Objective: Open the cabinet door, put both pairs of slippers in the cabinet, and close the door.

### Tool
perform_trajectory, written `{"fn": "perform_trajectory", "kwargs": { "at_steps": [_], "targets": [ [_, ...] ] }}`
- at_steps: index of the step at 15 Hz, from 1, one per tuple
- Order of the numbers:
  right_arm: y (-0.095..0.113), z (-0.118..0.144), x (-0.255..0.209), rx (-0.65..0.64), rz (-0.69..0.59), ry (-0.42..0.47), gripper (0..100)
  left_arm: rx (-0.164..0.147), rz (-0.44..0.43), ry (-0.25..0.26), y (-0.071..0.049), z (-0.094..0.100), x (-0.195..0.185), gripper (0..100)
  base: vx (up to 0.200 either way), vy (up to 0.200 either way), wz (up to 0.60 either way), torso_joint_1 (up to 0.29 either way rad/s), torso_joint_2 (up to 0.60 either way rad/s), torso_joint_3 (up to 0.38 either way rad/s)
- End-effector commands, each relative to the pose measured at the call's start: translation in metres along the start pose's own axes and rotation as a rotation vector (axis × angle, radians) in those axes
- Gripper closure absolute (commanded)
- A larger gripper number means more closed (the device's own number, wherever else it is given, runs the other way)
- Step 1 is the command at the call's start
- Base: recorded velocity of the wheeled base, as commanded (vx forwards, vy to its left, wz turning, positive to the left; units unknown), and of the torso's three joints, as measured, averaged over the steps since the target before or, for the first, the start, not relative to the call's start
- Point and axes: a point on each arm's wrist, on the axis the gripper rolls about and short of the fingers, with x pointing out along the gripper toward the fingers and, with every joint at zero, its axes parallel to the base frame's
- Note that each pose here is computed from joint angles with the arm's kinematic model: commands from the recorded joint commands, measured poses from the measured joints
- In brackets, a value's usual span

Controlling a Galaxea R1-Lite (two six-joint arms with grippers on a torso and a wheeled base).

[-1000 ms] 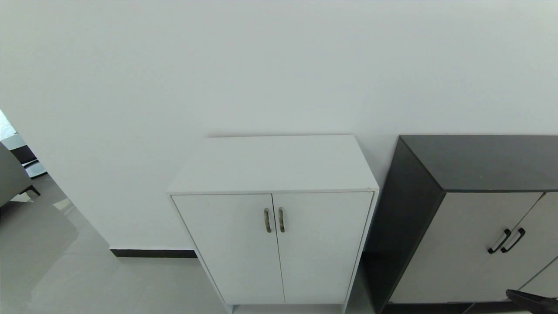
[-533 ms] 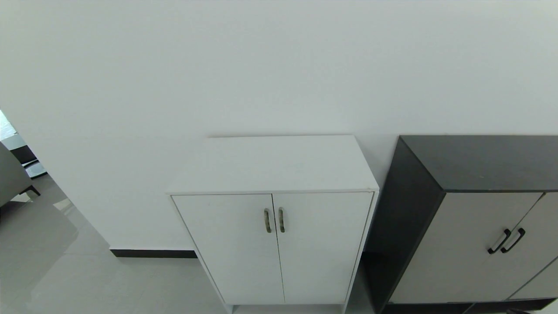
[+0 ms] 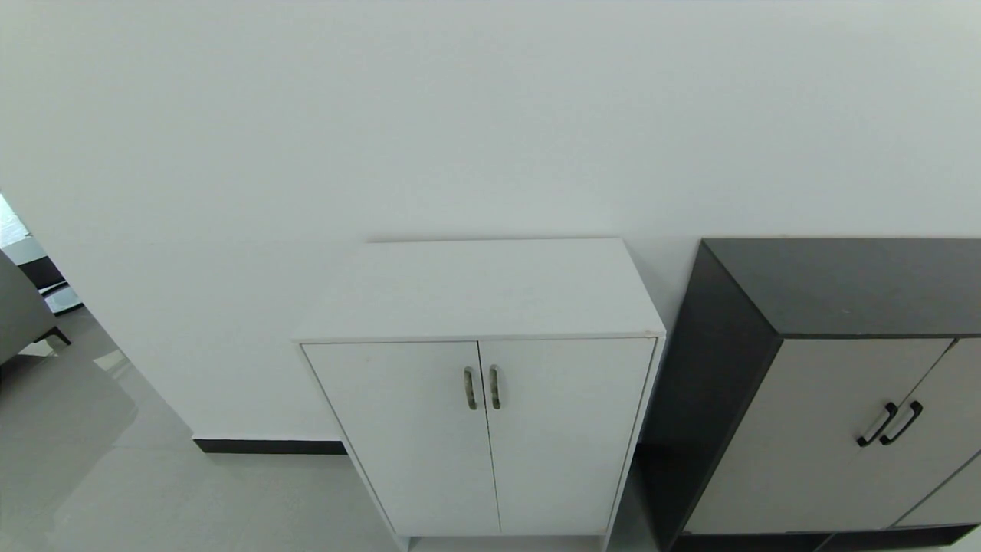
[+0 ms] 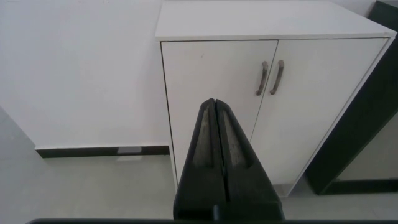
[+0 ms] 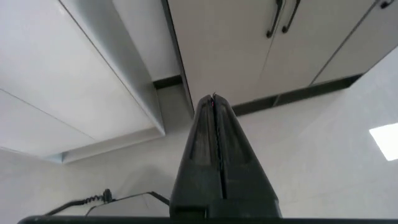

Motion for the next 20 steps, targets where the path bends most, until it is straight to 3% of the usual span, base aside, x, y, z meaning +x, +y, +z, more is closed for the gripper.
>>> {"fn": "perform_trajectory", "kwargs": {
  "at_steps": [1, 7, 9, 11, 12, 14, 15, 20],
  "targets": [
    [0.0, -0.005, -0.006, -0.001, -0.005, -0.049, 100, 0.0, 0.0, 0.0, 0.0, 0.0, 0.0, 100, 0.0, 0.0, 0.0, 0.0, 0.0, 0.0],
    [-0.002, -0.012, -0.023, -0.035, -0.068, -0.253, 100, 0.0, 0.0, 0.0, 0.0, 0.0, 0.0, 100, 0.0, 0.0, 0.0, 0.0, 0.0, 0.0],
    [-0.002, -0.012, -0.023, -0.069, 0.006, -0.258, 100, 0.0, 0.0, 0.0, 0.0, 0.0, 0.0, 100, 0.0, 0.0, 0.0, 0.0, 0.0, 0.0],
    [-0.005, -0.013, -0.025, -0.098, 0.202, -0.275, 100, 0.0, 0.0, 0.0, 0.0, 0.0, 0.0, 100, 0.0, 0.0, 0.0, 0.0, 0.0, 0.0],
    [-0.006, -0.014, -0.026, -0.101, 0.23, -0.294, 100, -0.002, 0.002, 0.0, 0.0, 0.0, 0.0, 100, 0.0, 0.0, 0.0, 0.0, 0.0, 0.0],
    [-0.008, -0.016, -0.03, -0.074, 0.185, -0.347, 100, -0.002, 0.002, 0.0, 0.0, 0.0, 0.0, 100, 0.0, 0.0, 0.0, 0.0, 0.0, 0.0],
    [-0.009, -0.016, -0.029, -0.05, 0.119, -0.353, 100, -0.002, 0.002, 0.0, 0.0, 0.0, 0.0, 100, 0.0, 0.0, 0.0, 0.0, 0.0, 0.0],
    [-0.01, -0.015, -0.03, -0.048, 0.072, -0.361, 100, 0.0, 0.0, 0.0, 0.0, 0.0, 0.0, 100, 0.0, 0.0, 0.0, 0.0, 0.0, 0.0]
  ]
}}
